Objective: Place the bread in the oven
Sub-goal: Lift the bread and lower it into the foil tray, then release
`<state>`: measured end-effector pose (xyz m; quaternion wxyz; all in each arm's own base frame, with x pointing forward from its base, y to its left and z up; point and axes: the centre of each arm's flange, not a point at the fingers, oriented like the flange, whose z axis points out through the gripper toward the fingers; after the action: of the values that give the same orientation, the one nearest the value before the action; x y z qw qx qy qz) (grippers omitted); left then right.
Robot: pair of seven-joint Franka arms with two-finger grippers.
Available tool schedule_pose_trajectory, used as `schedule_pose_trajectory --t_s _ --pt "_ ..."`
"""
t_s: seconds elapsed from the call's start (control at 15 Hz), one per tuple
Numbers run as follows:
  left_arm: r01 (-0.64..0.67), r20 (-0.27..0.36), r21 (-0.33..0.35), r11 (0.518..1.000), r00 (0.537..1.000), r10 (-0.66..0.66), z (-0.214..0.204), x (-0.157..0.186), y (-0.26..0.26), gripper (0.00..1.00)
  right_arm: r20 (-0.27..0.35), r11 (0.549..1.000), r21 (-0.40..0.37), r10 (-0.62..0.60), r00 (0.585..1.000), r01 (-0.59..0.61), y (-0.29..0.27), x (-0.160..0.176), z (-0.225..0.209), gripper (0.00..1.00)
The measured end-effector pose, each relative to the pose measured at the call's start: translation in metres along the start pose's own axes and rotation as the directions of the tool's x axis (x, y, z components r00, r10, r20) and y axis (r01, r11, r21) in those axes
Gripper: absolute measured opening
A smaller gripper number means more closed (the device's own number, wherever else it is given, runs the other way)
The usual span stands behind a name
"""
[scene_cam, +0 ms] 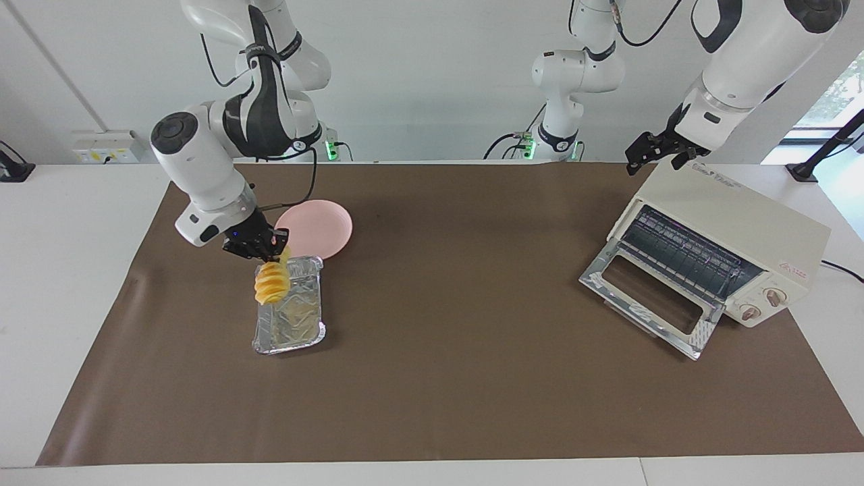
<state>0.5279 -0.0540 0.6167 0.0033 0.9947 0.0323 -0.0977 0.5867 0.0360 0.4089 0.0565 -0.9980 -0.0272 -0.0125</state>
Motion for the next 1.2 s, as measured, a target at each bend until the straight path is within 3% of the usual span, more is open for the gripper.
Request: schedule_pose_trajectory --t_s 1.0,1.2 --pt "0.000 0.000 0.000 1.000 1.000 0.000 0.000 0.000 0.000 1.00 0.016 1.000 0.005 -0.006 1.000 0.006 -0.003 0.007 0.082 0.09" --pt "0.000 0.000 0.000 1.000 1.000 0.000 0.000 0.000 0.000 1.00 -0.004 1.000 0.004 -0.022 1.000 0.022 -0.013 0.009 0.081 0.36"
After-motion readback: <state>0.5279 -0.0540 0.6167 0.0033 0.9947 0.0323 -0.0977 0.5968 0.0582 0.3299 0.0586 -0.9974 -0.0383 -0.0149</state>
